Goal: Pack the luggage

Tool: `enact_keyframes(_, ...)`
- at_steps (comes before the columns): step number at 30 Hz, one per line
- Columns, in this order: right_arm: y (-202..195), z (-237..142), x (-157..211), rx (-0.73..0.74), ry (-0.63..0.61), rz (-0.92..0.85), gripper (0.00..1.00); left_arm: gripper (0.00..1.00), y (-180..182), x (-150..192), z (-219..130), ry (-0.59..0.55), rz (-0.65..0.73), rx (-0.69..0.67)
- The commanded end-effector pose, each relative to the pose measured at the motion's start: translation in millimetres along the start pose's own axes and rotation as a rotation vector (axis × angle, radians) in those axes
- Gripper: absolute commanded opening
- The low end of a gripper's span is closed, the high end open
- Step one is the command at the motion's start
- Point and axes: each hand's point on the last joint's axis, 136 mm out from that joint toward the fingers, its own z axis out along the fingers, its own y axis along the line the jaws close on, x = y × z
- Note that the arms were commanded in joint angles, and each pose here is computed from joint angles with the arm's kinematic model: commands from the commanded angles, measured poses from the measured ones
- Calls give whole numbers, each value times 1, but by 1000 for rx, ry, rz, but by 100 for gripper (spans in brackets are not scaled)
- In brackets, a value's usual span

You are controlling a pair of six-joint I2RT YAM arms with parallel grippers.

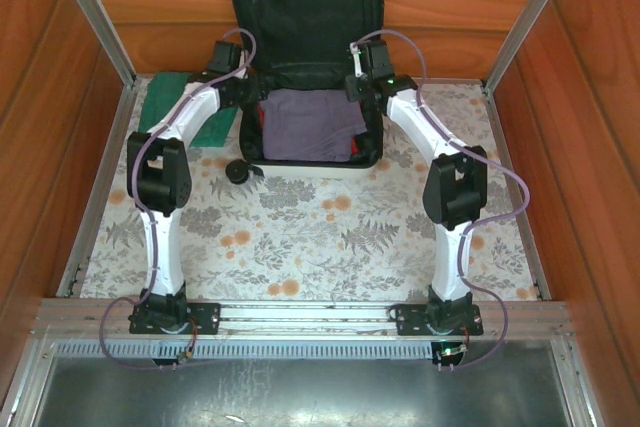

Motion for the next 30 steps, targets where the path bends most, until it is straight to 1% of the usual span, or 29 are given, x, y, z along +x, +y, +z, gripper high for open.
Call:
enact_keyframes(1, 18, -10, -12, -108, -28, 37, 37, 48, -22, -10, -27, -27, -3, 31)
enact_keyframes(3, 30, 1, -13, -168, -42, 67, 27, 37, -32, 0, -15, -4, 37, 42)
enact_keyframes(6, 47, 22, -10, -250, -62, 102, 21, 24, -28, 16, 13, 44, 42, 13)
enact_keyframes(9, 58, 50, 2, -291, -69, 112, 19, 15, -18, 30, 44, 95, 9, -3)
enact_keyframes(10, 58, 61, 8, -277, -65, 116, 20, 13, -14, 35, 55, 106, 12, -17)
enact_keyframes(12, 52, 83, 25, -224, -37, 134, 21, 9, -2, 43, 75, 122, 36, -99)
enact_keyframes(15, 36, 108, 56, -102, 44, 173, 19, 8, 7, 59, 103, 170, 83, -167)
enact_keyframes(19, 22, 124, 86, -1, 114, 171, 18, 7, 11, 74, 131, 204, 127, -209)
enact_keyframes(23, 11, 124, 87, 55, 143, 154, 18, 7, 15, 76, 143, 201, 127, -214)
enact_keyframes(25, 9, 121, 84, 60, 148, 151, 19, 7, 12, 71, 143, 189, 132, -204)
enact_keyframes(27, 10, 113, 77, 53, 146, 153, 22, 7, 8, 63, 138, 166, 140, -203)
enact_keyframes(30, 9, 98, 65, 32, 133, 168, 31, 16, 1, 44, 121, 121, 158, -210)
